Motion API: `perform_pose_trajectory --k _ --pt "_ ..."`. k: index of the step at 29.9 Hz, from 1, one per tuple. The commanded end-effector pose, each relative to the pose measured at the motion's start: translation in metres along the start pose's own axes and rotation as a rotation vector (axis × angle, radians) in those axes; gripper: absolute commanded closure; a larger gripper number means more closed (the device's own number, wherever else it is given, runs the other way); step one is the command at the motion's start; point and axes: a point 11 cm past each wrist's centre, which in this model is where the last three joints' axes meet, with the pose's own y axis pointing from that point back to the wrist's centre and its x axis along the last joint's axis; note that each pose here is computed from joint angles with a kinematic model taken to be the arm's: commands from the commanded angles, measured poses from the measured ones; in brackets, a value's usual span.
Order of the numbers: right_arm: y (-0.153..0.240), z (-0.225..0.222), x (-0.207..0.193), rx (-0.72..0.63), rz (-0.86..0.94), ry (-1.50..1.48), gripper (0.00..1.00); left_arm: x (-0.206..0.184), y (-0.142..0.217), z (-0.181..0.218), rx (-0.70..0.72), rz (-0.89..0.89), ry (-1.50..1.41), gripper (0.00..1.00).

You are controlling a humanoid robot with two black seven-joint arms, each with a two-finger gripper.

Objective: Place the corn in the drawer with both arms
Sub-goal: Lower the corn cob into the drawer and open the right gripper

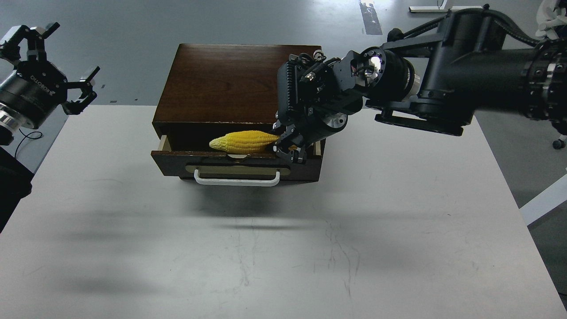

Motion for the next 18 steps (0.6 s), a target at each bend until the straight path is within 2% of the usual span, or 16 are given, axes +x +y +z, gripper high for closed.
perform_pose_trajectory --k 1,5,12,18 --pt "0.0002 0.0014 -0.0003 -0.005 -0.001 -0.001 0.84 0.0007 0.0004 0.0014 -0.002 0.002 -0.002 0.01" --pt "0.0004 0.0030 -0.0013 -0.009 -0.002 -0.004 0.81 0.0007 0.0004 0.0013 -0.002 0.002 -0.002 0.01" --pt "0.0001 0.0027 -0.0013 -0.008 0.000 -0.005 0.60 0.0007 0.0004 0.0013 -0.002 0.002 -0.002 0.01" --pt "-0.0006 0.0020 -0.0021 -0.006 0.000 -0.009 0.56 0.0007 0.0004 0.0013 -0.002 0.002 -0.002 0.01"
